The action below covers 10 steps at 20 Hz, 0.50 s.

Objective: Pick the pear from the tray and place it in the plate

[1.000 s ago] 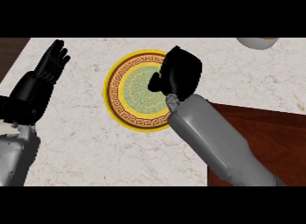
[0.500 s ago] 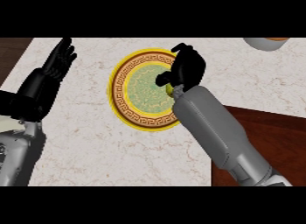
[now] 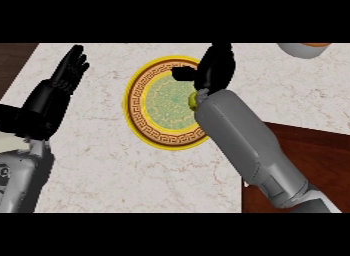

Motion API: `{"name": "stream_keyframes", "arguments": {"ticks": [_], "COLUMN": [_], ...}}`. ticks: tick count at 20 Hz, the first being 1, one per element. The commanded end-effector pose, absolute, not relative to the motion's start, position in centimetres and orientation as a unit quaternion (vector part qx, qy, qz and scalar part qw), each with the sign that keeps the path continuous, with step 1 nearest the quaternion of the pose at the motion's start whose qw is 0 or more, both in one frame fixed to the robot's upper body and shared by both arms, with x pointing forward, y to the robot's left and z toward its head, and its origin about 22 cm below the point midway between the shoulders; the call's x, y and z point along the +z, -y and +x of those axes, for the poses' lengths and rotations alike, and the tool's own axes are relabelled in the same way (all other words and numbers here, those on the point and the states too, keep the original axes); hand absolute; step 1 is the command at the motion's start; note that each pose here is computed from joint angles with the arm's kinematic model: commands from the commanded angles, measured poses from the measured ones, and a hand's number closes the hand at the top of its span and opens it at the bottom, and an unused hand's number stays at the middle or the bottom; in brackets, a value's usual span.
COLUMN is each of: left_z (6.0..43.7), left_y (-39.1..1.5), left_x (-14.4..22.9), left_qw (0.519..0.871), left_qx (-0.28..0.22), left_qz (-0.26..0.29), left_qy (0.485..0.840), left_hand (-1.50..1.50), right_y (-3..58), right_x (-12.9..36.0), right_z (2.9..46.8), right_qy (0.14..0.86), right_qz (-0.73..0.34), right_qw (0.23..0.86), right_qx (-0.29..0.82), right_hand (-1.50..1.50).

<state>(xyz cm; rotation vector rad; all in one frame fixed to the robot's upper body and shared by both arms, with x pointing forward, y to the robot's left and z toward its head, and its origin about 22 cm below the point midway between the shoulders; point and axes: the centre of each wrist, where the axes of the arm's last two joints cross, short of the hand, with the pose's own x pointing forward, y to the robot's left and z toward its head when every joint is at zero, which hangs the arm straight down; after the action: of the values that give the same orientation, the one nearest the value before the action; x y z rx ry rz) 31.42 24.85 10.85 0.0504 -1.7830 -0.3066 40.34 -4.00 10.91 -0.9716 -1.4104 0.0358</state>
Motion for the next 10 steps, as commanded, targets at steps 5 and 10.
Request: {"name": "stream_keyframes", "arguments": {"ticks": [5, 10], "left_z": [31.0, 30.8], "left_y": [-27.4, -28.0], "left_x": [10.2, 10.2], "left_qw": [0.629, 0.637], "left_qx": [-0.115, -0.096], "left_qz": [0.046, 0.061], "left_qy": [0.768, 0.763], "left_hand": [0.0, 0.0], "right_y": [3.4, 3.2], "right_x": [11.2, 9.3], "right_z": [39.9, 37.7], "right_qy": [0.654, 0.668], "right_qz": [-0.374, -0.353], "right_qw": [0.644, 0.636], "right_qx": [-0.135, -0.157], "right_hand": [-1.5, -1.5]}}
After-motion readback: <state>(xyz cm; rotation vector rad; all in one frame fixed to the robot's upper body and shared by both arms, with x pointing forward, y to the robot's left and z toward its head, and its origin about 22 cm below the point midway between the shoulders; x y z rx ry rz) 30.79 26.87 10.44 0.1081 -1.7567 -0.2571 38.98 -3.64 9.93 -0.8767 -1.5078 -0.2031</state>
